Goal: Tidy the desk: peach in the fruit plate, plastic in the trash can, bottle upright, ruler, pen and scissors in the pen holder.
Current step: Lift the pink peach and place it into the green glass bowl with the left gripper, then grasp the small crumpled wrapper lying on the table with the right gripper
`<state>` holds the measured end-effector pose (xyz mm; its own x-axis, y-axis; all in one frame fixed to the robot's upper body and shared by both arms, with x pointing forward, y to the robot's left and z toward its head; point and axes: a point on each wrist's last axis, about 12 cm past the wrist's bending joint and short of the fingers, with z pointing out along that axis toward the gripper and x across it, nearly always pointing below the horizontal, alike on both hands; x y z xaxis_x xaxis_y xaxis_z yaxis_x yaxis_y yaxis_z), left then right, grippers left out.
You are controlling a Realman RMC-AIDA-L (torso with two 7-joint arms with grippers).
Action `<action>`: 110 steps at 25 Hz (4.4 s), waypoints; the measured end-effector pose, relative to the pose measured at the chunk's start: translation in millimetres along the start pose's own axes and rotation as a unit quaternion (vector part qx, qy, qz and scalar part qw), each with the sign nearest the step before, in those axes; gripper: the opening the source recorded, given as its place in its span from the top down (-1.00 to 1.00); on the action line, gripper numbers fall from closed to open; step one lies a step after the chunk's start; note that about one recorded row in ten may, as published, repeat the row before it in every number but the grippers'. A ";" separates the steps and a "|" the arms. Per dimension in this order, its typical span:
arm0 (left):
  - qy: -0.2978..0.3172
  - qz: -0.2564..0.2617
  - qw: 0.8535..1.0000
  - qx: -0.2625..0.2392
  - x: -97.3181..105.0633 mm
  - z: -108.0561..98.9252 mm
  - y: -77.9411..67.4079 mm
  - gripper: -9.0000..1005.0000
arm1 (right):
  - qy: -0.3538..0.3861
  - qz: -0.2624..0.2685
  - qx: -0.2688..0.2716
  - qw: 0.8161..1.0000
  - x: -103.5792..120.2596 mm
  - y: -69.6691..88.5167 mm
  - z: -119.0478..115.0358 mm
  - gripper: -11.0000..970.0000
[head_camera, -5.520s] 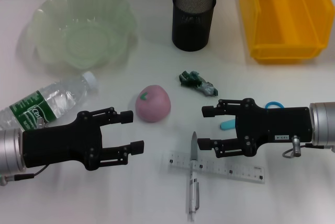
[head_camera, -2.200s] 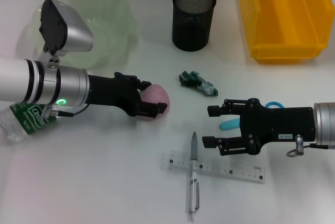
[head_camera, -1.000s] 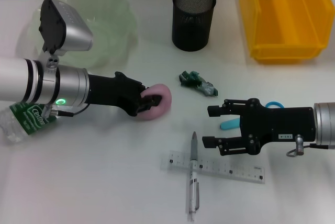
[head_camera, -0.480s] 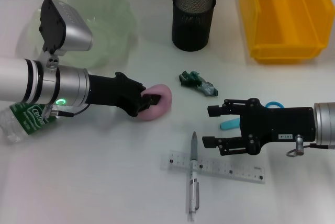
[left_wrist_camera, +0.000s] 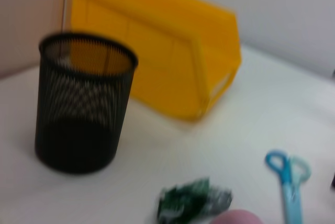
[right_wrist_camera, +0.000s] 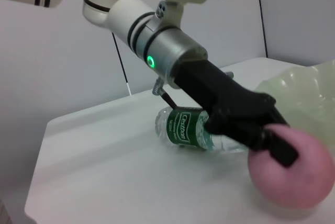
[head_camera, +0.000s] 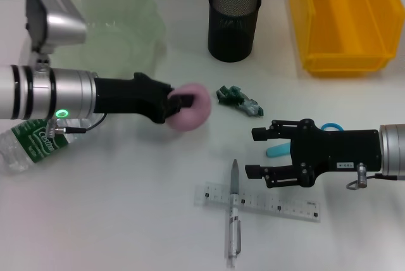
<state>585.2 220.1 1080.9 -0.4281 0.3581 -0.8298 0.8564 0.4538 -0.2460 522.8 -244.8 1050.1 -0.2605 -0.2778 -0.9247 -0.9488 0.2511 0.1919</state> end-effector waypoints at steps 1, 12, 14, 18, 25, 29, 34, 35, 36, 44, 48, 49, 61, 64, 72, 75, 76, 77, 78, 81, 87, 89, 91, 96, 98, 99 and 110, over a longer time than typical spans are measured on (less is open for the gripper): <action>-0.017 -0.003 1.000 0.005 -0.5 -2.5 -1.3 0.87 | 0.000 0.000 0.000 1.000 0.1 0.1 -0.1 -0.60; -0.197 0.006 0.980 0.019 10.3 -20.1 -15.0 0.88 | 0.000 0.001 0.001 1.000 1.1 0.6 -0.4 -0.60; -0.220 0.013 0.975 0.011 14.9 -19.5 -17.4 0.88 | 0.000 0.001 0.000 1.000 1.1 0.8 -0.1 -0.60; -0.261 0.019 0.965 -0.011 26.2 -13.6 -23.2 0.88 | -0.001 0.001 0.000 1.000 1.1 1.0 0.0 -0.61; -0.275 0.066 0.958 -0.043 39.7 -1.7 -32.8 0.88 | -0.001 0.001 -0.001 1.000 0.8 1.1 0.7 -0.61; -0.277 0.069 0.957 -0.050 39.8 1.0 -33.1 0.88 | -0.001 0.000 -0.001 1.000 0.4 0.9 0.9 -0.61; -0.272 0.069 0.958 -0.052 39.8 2.2 -32.3 0.88 | -0.002 0.001 0.000 1.000 0.3 0.9 1.3 -0.61; -0.272 0.070 0.958 -0.052 39.6 2.4 -32.1 0.88 | -0.003 0.001 0.000 1.000 0.2 1.0 1.5 -0.61; -0.273 0.070 0.958 -0.053 38.9 2.6 -31.7 0.88 | -0.003 0.001 0.000 1.000 0.3 1.0 1.7 -0.61; -0.282 0.061 0.953 -0.093 33.2 1.4 -21.0 0.88 | -0.005 0.002 0.002 1.000 0.2 1.0 2.2 -0.61; -0.292 0.009 0.934 -0.206 28.9 -6.6 8.3 0.88 | -0.005 0.002 0.002 1.000 0.1 1.1 2.5 -0.61; -0.292 0.003 0.931 -0.219 28.8 -7.7 11.7 0.88 | -0.006 0.002 0.002 1.000 0.1 1.2 2.7 -0.61; -0.277 -0.038 0.901 -0.330 31.5 -17.2 37.8 0.88 | -0.006 0.001 0.004 1.000 -1.5 0.1 2.3 -0.61; -0.274 -0.039 0.902 -0.332 30.1 -16.0 39.0 0.88 | -0.006 0.001 0.004 1.000 -1.5 0.1 2.4 -0.60; -0.269 -0.040 0.903 -0.333 30.6 -15.3 39.4 0.88 | -0.005 0.001 0.002 1.000 -1.2 0.4 2.8 -0.60; -0.270 -0.040 0.902 -0.334 30.7 -15.5 39.7 0.88 | -0.004 0.001 0.002 1.000 -1.1 0.5 2.6 -0.60; -0.268 -0.038 0.902 -0.336 31.1 -15.7 39.7 0.88 | -0.004 0.001 0.001 1.000 -1.0 0.5 2.6 -0.60; -0.268 -0.038 0.902 -0.336 31.1 -15.7 39.7 0.82 | -0.004 0.001 0.001 1.000 -1.0 0.5 2.6 -0.61; -0.267 -0.036 0.902 -0.337 31.5 -15.9 39.7 0.75 | -0.003 0.001 0.001 1.000 -1.0 0.5 2.6 -0.61; -0.261 -0.030 0.903 -0.340 33.7 -15.2 38.9 0.56 | -0.003 0.001 0.001 1.000 -0.9 0.5 2.5 -0.61; -0.260 -0.031 0.903 -0.340 33.5 -14.6 39.1 0.30 | -0.002 0.001 0.001 1.000 -0.8 0.6 2.5 -0.61; -0.259 -0.031 0.903 -0.341 33.7 -14.6 39.2 0.22 | -0.002 0.001 0.001 1.000 -0.8 0.6 2.5 -0.61; -0.259 -0.032 0.903 -0.341 34.0 -14.6 39.4 0.13 | -0.002 0.001 0.001 1.000 -0.8 0.6 2.5 -0.61; -0.259 -0.035 0.903 -0.341 34.2 -14.6 39.6 -0.23 | -0.003 0.002 0.002 1.000 0.0 1.0 1.9 -0.61; -0.259 -0.036 0.903 -0.341 34.2 -14.6 39.6 -0.42 | -0.003 0.003 0.002 1.000 0.3 1.1 1.7 -0.61; -0.259 -0.036 0.903 -0.341 34.2 -14.6 39.6 -0.48 | -0.003 0.003 0.002 1.000 0.4 1.1 1.7 -0.61; -0.278 -0.033 0.906 -0.318 33.0 -15.2 33.9 -0.60 | -0.004 0.002 0.005 1.000 1.4 1.5 0.5 -0.61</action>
<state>595.7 259.7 1052.8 -0.1100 -0.0726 -0.9913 0.4192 0.9009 -0.1125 521.2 -244.3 1048.8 -0.2624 -0.2693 -0.9266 -0.9461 0.2609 0.1921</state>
